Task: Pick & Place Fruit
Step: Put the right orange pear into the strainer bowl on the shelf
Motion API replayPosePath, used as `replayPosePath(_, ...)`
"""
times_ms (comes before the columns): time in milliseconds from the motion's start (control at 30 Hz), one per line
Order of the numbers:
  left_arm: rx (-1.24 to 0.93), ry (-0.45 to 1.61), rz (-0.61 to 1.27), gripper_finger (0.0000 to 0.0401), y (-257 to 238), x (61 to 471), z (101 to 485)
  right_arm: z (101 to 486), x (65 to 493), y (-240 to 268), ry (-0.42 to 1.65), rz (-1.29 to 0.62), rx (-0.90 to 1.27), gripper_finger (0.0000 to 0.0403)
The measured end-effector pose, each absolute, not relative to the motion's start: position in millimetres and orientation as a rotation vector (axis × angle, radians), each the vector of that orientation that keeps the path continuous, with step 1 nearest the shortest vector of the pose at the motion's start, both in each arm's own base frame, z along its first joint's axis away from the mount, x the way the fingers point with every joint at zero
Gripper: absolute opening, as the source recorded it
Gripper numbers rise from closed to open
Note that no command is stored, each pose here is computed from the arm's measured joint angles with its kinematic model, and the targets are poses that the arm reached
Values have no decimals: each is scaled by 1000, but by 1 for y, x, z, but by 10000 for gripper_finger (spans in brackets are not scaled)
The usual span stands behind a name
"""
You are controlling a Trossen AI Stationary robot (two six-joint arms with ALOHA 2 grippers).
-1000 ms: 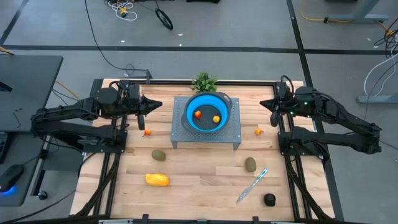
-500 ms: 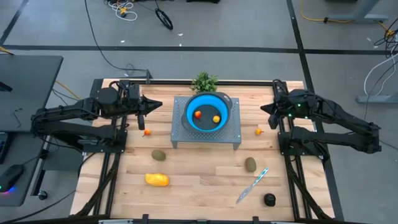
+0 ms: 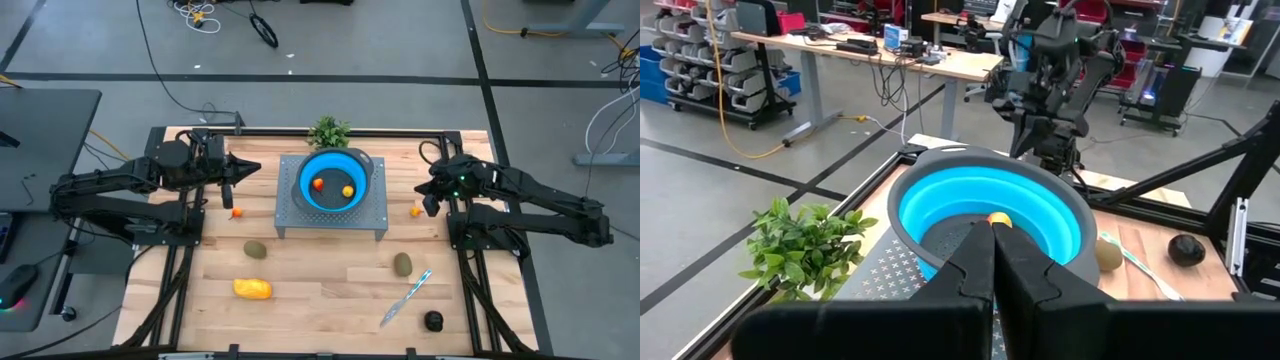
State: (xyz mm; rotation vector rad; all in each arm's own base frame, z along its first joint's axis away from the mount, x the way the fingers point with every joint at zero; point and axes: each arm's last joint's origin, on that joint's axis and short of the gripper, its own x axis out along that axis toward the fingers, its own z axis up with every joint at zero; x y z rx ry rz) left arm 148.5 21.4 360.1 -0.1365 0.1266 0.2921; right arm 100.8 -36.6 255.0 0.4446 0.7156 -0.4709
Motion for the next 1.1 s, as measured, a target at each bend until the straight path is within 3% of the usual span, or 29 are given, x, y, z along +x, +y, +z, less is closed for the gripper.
replayPosePath(700, -131, 126, 311, 2, 22, 148, 360, 237, 110, -40, 801, -502, 461, 12)
replayPosePath(867, -132, 126, 311, 2, 22, 148, 360, 234, 114, -42, 832, -511, 472, 55)
replayPosePath(1100, -137, 125, 311, 2, 22, 148, 360, 229, 120, -46, 867, -586, 490, 159)
